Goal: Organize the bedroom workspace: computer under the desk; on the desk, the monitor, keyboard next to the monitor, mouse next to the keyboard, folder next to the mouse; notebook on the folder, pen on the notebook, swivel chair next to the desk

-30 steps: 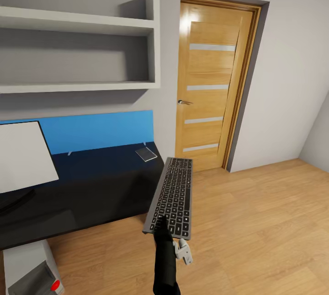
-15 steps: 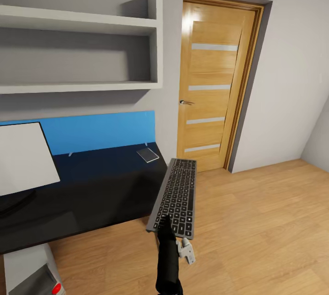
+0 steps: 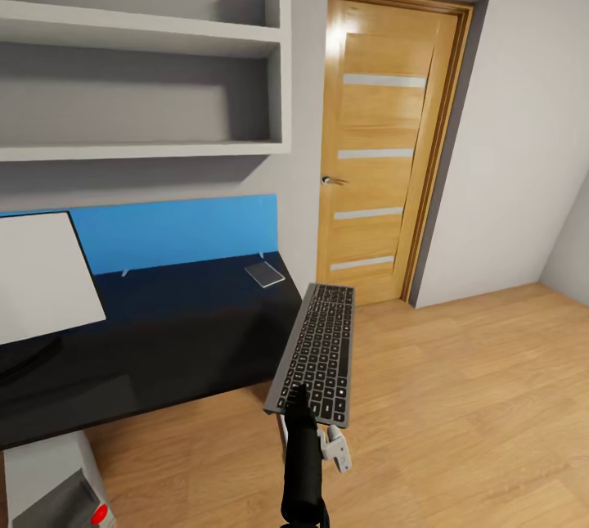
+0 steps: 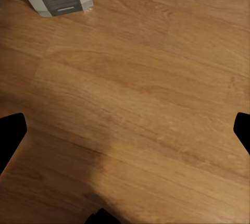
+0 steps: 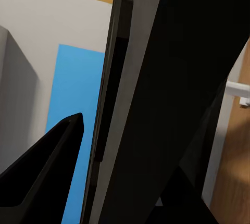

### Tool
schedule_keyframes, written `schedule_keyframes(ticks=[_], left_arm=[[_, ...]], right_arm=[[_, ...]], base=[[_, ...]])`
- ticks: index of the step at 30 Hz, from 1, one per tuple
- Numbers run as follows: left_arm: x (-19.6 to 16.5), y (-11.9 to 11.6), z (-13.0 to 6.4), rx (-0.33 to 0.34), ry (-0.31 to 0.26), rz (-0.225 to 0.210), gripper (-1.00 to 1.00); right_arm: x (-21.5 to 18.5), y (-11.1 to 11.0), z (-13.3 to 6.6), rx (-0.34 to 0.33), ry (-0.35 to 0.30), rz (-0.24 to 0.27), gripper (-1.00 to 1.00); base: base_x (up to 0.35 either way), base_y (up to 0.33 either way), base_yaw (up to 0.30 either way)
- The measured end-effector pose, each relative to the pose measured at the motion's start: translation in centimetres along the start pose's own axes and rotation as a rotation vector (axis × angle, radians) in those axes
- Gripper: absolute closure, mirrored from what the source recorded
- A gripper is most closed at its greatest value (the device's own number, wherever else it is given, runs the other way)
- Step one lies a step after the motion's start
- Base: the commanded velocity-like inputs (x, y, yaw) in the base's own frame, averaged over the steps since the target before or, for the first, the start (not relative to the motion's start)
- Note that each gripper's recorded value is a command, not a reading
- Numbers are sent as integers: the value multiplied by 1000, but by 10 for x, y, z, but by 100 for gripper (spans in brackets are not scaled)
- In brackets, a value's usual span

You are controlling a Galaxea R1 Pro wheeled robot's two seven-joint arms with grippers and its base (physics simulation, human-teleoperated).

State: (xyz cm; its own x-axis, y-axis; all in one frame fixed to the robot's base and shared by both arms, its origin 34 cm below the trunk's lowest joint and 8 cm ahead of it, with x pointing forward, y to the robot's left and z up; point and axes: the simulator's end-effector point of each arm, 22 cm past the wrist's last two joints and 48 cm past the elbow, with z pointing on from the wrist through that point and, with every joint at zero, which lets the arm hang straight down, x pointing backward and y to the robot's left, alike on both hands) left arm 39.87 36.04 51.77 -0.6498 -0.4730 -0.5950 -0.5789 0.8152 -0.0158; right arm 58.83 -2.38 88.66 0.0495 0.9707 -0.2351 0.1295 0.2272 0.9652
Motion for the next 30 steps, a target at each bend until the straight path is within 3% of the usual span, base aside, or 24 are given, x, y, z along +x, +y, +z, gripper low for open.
schedule_keyframes(ticks=[16, 30], left_arm=[[17, 1, 21, -1, 1, 1, -100], [21, 3, 28, -4, 0, -1, -100]], right_arm=[[6, -25, 2, -3, -2, 0, 100], [8, -34, 2, -2, -2, 0, 100]], base=[[0, 0, 0], [0, 0, 0]])
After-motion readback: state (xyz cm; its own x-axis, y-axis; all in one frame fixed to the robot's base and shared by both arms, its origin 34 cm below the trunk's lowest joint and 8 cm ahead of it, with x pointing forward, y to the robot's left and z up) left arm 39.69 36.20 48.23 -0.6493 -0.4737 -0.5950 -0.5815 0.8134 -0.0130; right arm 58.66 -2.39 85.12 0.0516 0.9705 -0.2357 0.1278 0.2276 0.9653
